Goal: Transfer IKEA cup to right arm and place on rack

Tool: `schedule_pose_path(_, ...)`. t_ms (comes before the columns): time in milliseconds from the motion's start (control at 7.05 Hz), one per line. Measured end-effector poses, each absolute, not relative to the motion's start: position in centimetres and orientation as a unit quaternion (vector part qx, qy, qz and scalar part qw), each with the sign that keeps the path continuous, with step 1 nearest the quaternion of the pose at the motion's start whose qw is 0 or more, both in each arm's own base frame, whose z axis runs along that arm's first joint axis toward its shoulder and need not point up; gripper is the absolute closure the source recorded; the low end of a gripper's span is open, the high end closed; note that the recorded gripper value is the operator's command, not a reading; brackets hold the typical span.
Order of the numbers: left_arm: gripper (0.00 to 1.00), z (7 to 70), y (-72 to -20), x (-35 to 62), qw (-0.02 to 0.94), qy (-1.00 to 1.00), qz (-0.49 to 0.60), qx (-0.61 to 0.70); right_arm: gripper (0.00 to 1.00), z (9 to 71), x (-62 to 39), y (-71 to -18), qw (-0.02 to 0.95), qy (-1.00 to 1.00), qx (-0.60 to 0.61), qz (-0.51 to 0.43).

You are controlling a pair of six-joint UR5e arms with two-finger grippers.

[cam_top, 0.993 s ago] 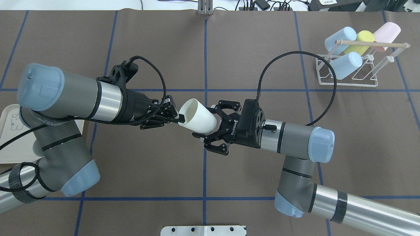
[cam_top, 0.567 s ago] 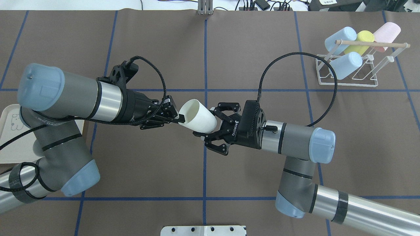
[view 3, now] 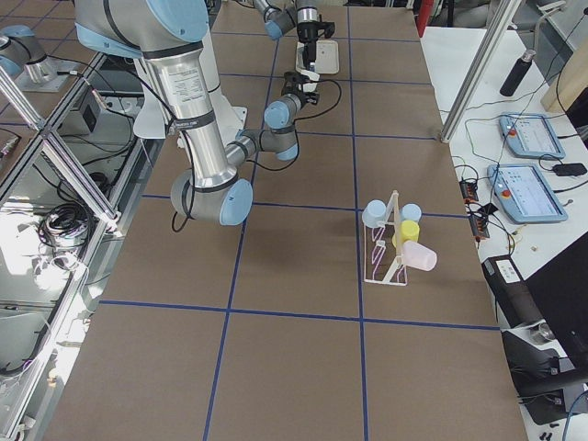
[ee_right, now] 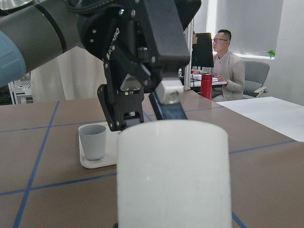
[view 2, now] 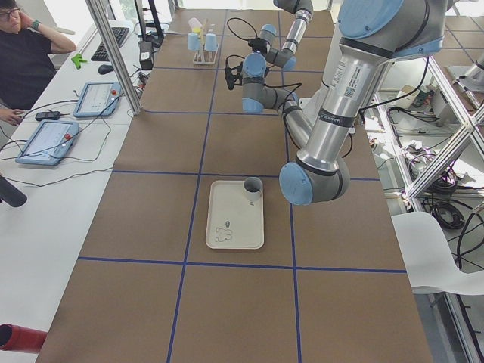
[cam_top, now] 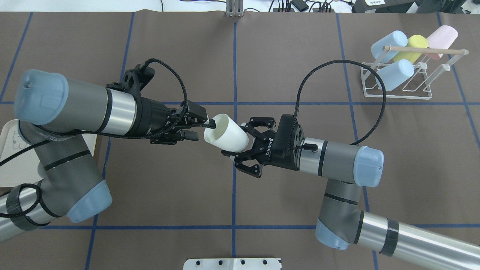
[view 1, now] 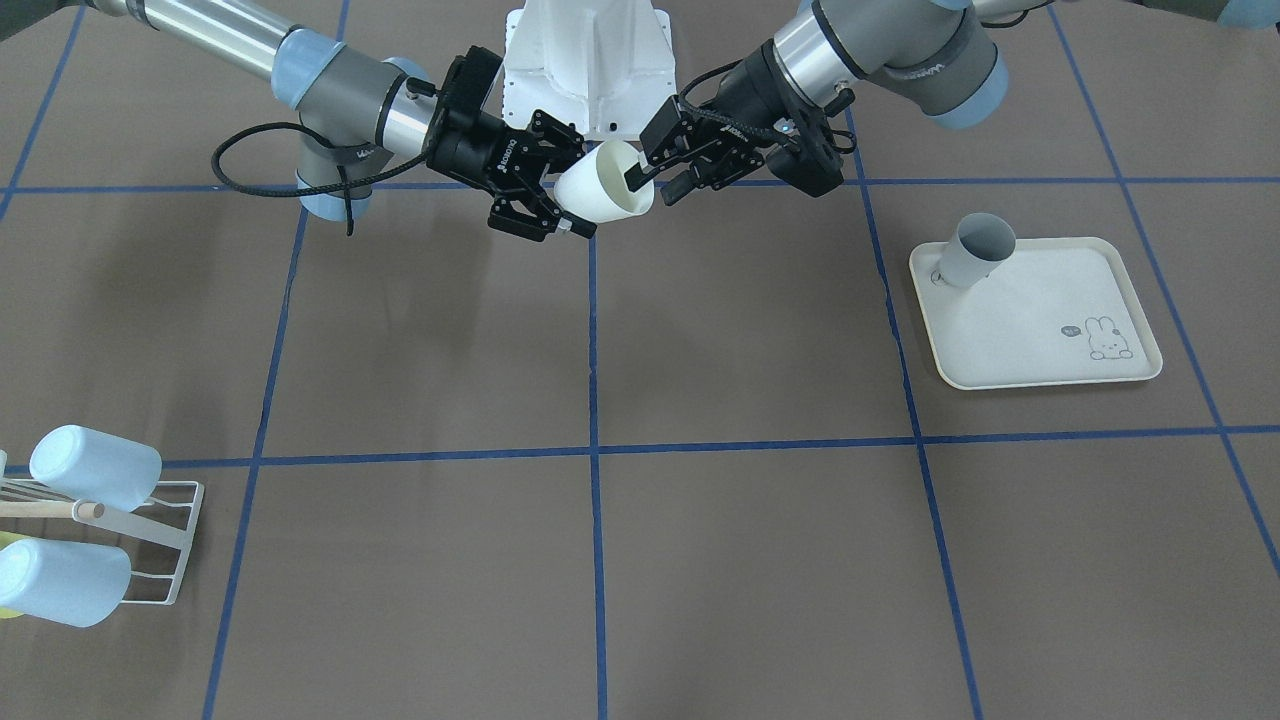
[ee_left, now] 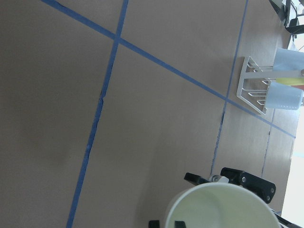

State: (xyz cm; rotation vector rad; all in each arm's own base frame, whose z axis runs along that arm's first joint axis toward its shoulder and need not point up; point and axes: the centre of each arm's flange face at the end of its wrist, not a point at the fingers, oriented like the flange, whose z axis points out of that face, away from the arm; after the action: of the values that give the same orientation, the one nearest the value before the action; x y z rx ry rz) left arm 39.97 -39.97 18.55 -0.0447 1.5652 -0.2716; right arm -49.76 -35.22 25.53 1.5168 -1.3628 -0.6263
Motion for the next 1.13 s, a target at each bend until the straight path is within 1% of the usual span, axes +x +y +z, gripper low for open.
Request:
schedule_pose_path(142, 0.0, 19.4, -40.9, 39.0, 0.709, 0.693, -0.13, -0.011, 0.76, 26.2, -49.7, -35.5, 0.49, -0.553, 0.621, -0.261)
schedule_pose_path(426, 0.0, 21.3, -42.2, 37.2, 0.765, 0.632, -0.117, 0.026, 0.83, 27.7, -48.9, -37.4, 0.517, -0.513, 0.626, -0.279)
schedule_pose_path(567, 0.0, 21.5, -42.5, 35.5, 0.802, 0.588, -0.095, 0.05, 0.91, 28.6, -48.5, -38.7, 0.536, -0.478, 0.629, -0.298)
schedule_pose_path(851, 0.0, 23.3, -42.4, 30.5, 0.85, 0.517, -0.05, 0.091, 0.92, 32.4, -46.1, -42.2, 0.582, -0.384, 0.628, -0.345)
schedule_pose_path(1135, 0.0, 27.9, -42.7, 24.0, 0.873, 0.467, -0.008, 0.138, 0.92, 37.0, -41.4, -46.0, 0.617, -0.275, 0.621, -0.398)
